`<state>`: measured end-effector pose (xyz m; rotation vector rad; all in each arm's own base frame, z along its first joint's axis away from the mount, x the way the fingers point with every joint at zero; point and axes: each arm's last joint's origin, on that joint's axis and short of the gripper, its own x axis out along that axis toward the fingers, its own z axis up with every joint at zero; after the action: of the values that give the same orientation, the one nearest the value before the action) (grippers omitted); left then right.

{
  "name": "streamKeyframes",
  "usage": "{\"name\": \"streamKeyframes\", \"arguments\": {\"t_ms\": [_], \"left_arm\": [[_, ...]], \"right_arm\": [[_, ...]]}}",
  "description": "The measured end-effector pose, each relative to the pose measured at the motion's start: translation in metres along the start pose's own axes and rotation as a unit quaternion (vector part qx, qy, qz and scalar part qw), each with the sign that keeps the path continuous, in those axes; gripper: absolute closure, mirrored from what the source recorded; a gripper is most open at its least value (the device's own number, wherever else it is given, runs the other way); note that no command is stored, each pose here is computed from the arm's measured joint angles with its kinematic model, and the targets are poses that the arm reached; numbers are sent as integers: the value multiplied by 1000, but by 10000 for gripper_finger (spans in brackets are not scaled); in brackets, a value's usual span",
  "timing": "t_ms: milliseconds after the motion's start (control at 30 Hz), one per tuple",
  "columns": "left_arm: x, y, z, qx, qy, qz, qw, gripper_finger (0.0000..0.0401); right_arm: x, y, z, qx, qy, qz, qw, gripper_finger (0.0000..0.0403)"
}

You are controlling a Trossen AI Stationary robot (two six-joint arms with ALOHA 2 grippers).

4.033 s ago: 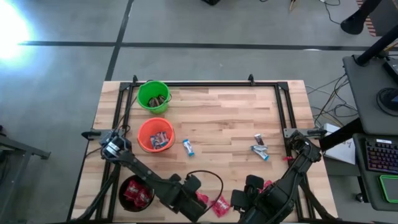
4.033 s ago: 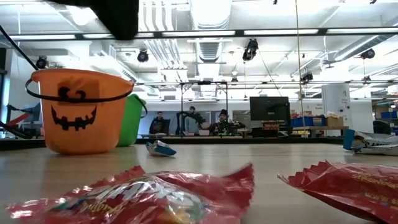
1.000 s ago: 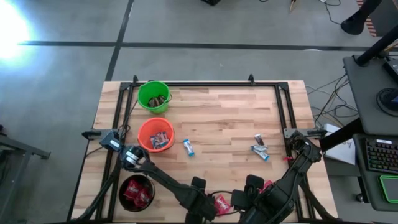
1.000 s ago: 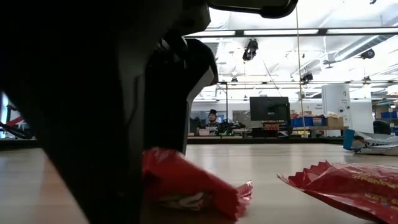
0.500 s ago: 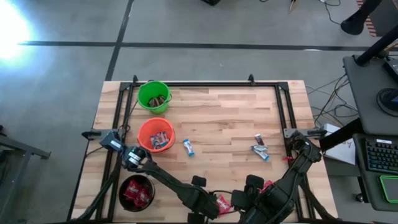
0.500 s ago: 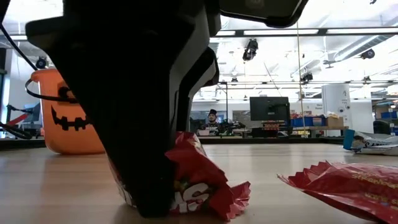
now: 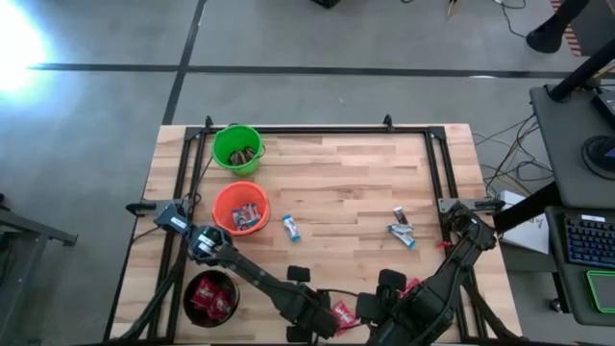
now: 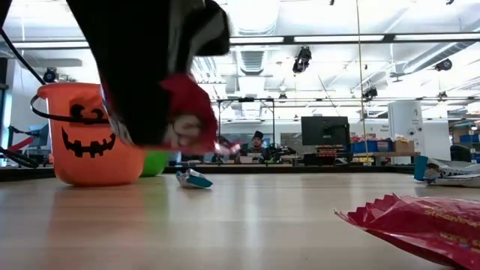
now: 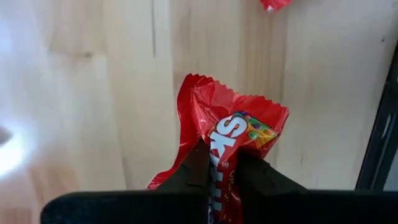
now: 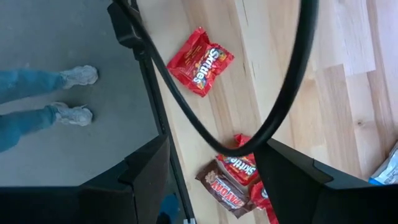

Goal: Organize candy in baskets
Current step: Put the red candy into the black bucket

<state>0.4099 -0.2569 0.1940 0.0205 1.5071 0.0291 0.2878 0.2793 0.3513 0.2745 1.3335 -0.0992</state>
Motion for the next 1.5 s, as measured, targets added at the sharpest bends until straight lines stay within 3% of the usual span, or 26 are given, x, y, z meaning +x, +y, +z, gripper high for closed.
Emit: {"name": "streamKeyframes", "arguments": {"t_ms": [400, 833, 1200, 1500], "left_arm": [[-34, -10, -32, -37, 32, 23, 999, 388], [-117, -16, -74, -86, -60, -6, 994, 388], [-176, -16, -124, -76, -126, -40, 988, 388], [-174, 0, -178, -134, -100, -13, 986, 388]], "right_arm": [[0, 0, 0, -15, 1, 1, 1000, 179], [0, 0, 0, -17, 1, 0, 1000, 179], [0, -1, 1, 48, -3, -3, 999, 179], [0, -2, 3, 106, -31, -17, 994, 179]]}}
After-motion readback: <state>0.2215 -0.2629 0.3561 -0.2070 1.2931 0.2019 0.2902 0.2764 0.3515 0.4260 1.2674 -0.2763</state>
